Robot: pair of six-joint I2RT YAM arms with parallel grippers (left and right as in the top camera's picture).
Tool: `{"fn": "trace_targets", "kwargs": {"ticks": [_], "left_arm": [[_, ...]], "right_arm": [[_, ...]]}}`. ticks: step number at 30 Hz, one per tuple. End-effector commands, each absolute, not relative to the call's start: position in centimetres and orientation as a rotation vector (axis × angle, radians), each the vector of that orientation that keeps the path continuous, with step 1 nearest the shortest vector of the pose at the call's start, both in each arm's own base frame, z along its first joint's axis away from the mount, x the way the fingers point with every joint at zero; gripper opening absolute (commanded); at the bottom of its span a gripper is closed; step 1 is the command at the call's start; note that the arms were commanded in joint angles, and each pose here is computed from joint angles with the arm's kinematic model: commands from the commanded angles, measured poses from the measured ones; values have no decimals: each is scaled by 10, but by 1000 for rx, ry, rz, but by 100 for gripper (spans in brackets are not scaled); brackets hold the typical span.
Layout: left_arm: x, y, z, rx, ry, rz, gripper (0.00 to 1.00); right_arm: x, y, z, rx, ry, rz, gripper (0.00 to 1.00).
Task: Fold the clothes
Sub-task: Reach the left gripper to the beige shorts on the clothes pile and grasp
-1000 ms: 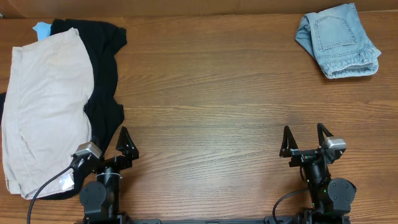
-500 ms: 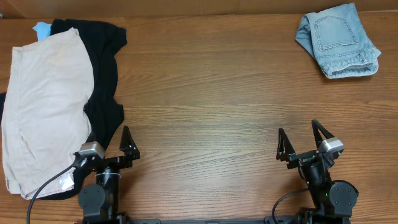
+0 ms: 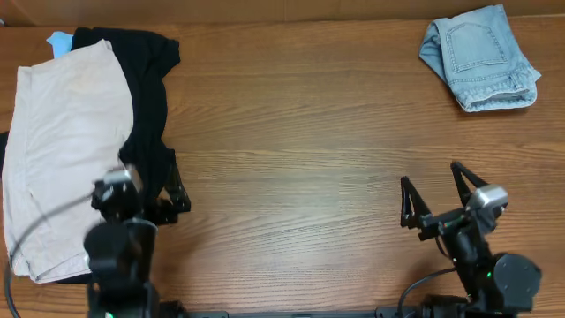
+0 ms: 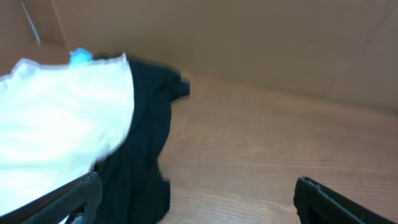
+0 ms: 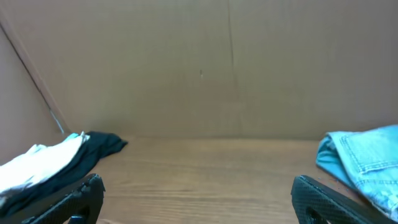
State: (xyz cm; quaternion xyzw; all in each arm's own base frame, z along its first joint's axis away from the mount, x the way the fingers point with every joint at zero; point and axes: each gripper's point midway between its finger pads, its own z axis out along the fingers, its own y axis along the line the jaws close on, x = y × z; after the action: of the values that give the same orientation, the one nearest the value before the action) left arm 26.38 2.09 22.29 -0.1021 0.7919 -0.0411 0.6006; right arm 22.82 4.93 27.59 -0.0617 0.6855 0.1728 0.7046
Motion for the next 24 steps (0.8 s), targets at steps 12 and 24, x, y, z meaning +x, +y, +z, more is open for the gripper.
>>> {"fn": "trace_targets", "kwargs": {"ticks": [12, 24], "left_arm": [[334, 23, 183, -152, 2610, -66, 100], [380, 48, 112, -251, 2768, -66, 100]], "right_arm": [[307, 81, 262, -129, 2074, 773, 100], [340, 110, 192, -164, 2209, 1170, 100]]}}
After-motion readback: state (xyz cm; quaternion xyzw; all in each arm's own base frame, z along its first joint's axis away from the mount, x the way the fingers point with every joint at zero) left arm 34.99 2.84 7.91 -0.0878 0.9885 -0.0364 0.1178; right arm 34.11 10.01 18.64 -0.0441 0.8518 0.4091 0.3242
